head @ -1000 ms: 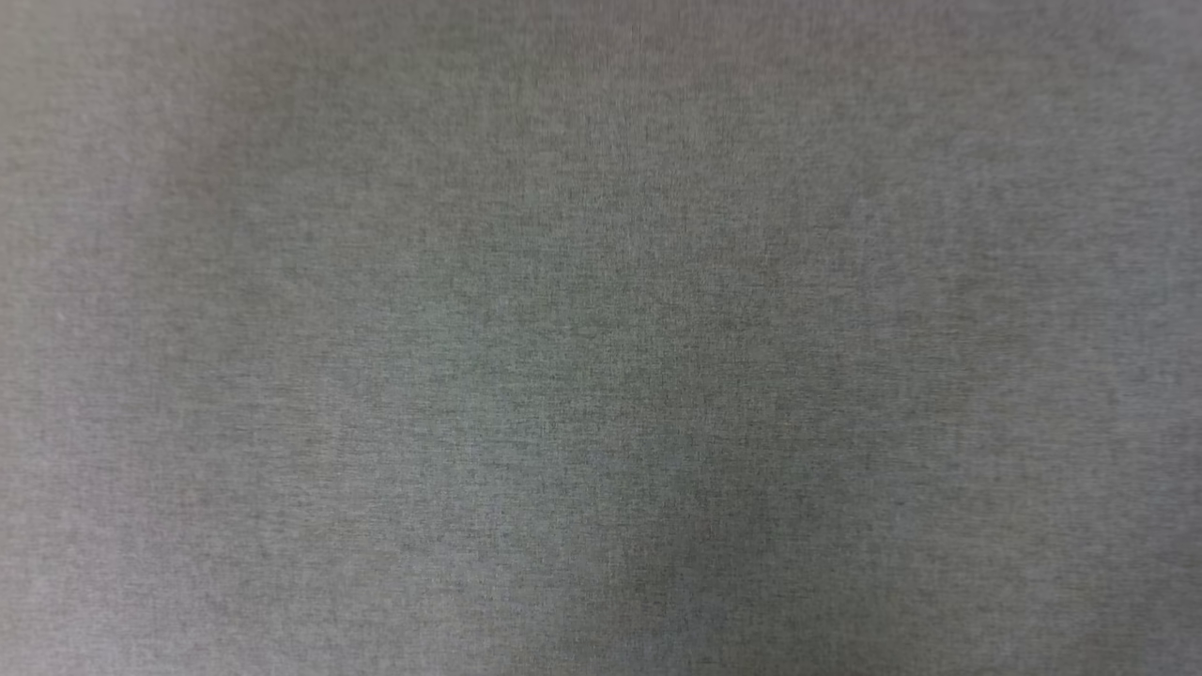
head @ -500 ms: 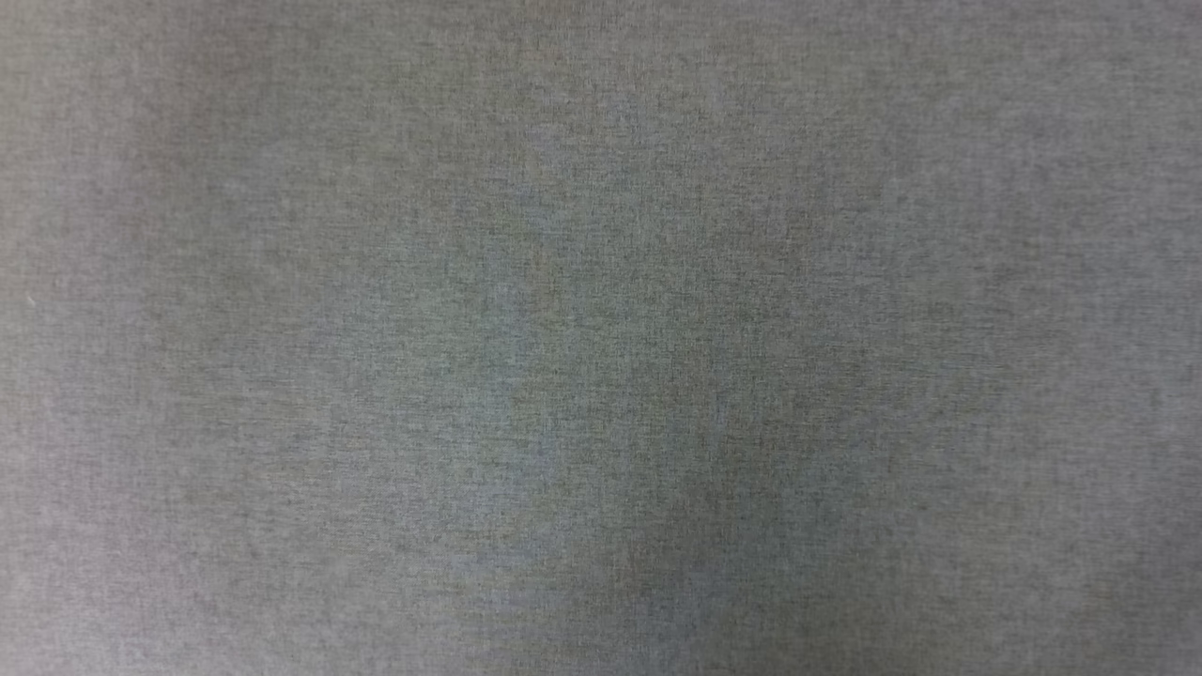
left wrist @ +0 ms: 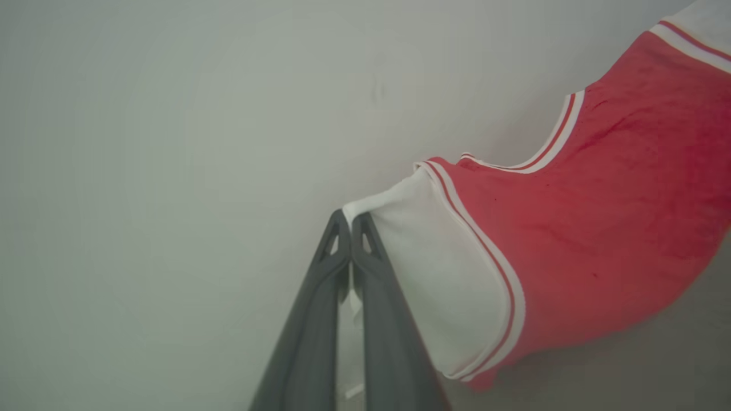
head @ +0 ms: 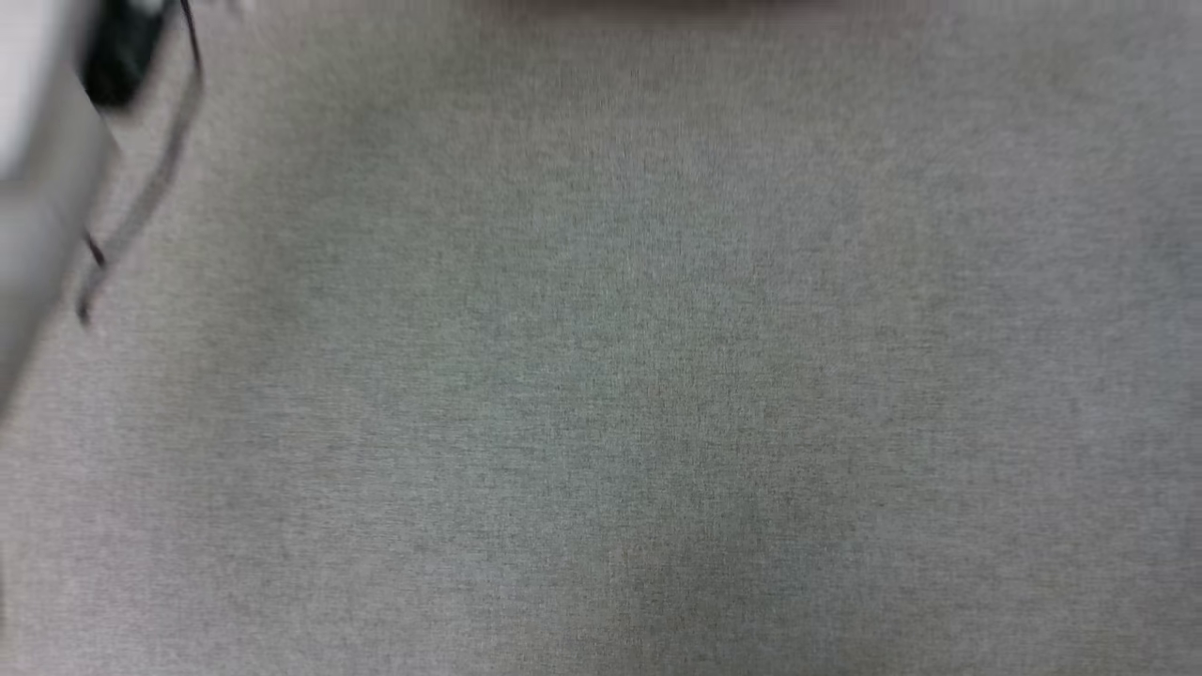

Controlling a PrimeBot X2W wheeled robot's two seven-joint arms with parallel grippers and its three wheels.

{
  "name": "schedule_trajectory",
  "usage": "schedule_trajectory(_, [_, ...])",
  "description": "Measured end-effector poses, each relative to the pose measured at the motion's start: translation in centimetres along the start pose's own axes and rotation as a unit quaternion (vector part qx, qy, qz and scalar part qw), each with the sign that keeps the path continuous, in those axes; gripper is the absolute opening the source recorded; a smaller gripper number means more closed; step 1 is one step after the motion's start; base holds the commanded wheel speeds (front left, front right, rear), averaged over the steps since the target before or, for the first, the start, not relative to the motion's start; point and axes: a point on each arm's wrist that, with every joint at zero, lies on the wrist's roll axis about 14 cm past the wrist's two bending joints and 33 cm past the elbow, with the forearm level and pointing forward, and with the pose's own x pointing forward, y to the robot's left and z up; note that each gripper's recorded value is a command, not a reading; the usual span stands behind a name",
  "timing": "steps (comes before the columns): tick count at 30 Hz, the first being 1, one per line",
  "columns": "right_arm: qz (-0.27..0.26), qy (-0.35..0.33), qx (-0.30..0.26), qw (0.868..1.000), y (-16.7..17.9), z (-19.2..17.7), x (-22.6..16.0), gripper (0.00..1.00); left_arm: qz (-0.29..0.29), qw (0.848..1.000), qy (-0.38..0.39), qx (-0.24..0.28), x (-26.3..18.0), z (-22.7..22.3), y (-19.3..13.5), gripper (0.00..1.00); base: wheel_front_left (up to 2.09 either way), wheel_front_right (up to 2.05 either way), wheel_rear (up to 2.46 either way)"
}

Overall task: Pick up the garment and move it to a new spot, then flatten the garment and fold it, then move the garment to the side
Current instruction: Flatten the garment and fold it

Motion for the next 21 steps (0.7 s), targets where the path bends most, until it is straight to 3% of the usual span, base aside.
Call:
schedule_trajectory(11, [0.047, 0.088, 0.071, 0.992, 6.3, -8.8, -10.1, 0.00, -0.003, 0.987, 0.134, -0.088, -13.8, -9.9, -6.5, 0.00, 0.00, 0.00, 0.00])
schedule_trajectory(21, [0.059, 0.191, 0.123, 0.972, 10.3, -14.5, -21.4, 0.00, 0.000, 0.965, 0.234, -0.119, -25.6, -13.2, -10.2, 0.00, 0.00, 0.00, 0.00])
